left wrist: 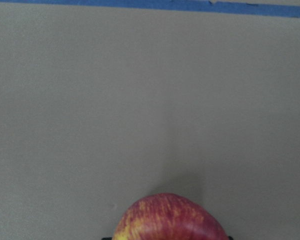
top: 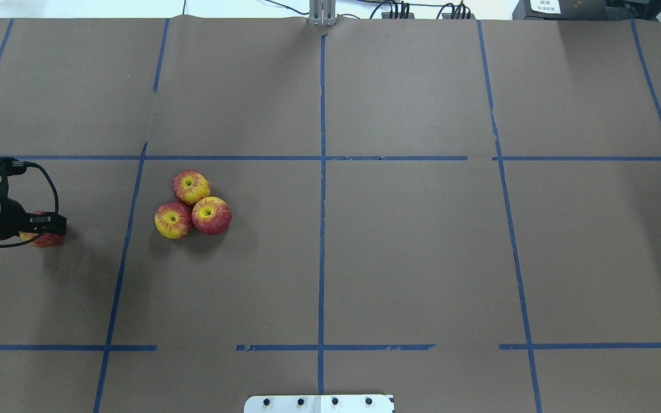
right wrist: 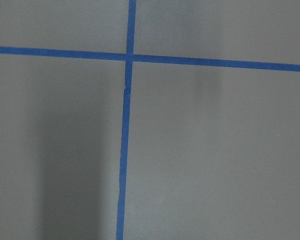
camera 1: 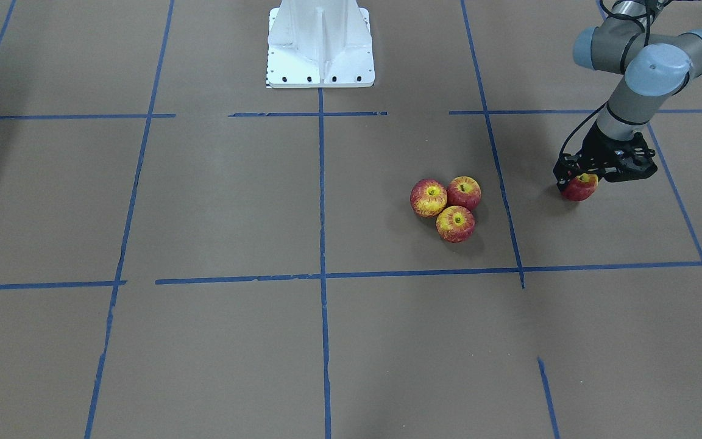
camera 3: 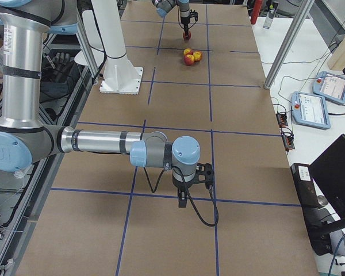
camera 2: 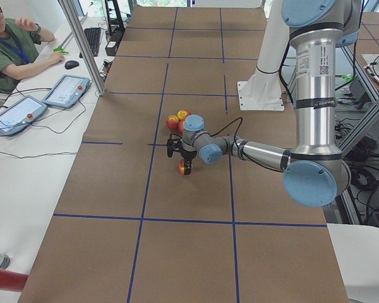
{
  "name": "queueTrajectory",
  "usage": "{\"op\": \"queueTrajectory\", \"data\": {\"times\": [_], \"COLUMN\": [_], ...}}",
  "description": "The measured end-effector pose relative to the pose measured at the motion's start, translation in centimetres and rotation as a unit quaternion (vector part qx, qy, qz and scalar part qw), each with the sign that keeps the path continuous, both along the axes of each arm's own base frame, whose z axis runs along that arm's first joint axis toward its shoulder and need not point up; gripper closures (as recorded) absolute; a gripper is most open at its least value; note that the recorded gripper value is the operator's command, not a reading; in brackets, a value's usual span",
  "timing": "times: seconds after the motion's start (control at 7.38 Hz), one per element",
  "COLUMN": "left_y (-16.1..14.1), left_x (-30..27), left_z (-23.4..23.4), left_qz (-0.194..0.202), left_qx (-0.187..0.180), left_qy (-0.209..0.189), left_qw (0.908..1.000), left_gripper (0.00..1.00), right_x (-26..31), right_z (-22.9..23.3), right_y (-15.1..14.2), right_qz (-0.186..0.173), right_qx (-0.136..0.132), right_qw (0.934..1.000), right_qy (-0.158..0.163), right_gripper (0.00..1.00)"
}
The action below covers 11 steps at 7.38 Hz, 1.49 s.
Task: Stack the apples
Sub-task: 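Close the left gripper around the lone apple, then lift the apple and carry it over the three-apple cluster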
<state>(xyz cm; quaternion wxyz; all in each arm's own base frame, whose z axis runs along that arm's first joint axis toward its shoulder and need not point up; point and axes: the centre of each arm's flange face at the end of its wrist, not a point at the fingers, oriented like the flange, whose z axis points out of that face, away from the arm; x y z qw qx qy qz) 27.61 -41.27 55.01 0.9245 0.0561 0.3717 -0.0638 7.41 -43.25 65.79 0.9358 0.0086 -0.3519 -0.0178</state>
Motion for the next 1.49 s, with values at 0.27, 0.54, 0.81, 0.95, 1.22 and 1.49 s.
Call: {"op": "queueTrajectory", "data": {"times": [0.27, 0.54, 0.81, 0.95, 1.22, 1.49], "left_y": [0.1, -0.6, -3.6, -4.9, -4.9, -4.5], "left_x": [-0.2, 0.7, 3.8, 5.3, 8.0, 10.5], "left_z": [-4.3, -8.0, -14.0, -17.3, -20.9, -23.1], "left_qz": [-0.002, -0.012, -0.027, -0.038, -0.047, -0.043], "left_qx": [0.025, 0.028, -0.006, -0.024, -0.045, -0.049], "left_qy": [0.028, 0.048, 0.032, 0.028, 0.036, 0.049], "left_qw": [0.9993, 0.9984, 0.9991, 0.9986, 0.9972, 0.9967], "left_gripper": [0.64, 0.65, 0.65, 0.65, 0.65, 0.65], "right_x": [0.0, 0.0, 0.0, 0.0, 0.0, 0.0], "right_z": [0.0, 0.0, 0.0, 0.0, 0.0, 0.0], "right_y": [0.0, 0.0, 0.0, 0.0, 0.0, 0.0], "right_qz": [0.0, 0.0, 0.0, 0.0, 0.0, 0.0], "right_qx": [0.0, 0.0, 0.0, 0.0, 0.0, 0.0], "right_qw": [1.0, 1.0, 1.0, 1.0, 1.0, 1.0], "right_qy": [0.0, 0.0, 0.0, 0.0, 0.0, 0.0], "right_gripper": [0.0, 0.0, 0.0, 0.0, 0.0, 0.0]}}
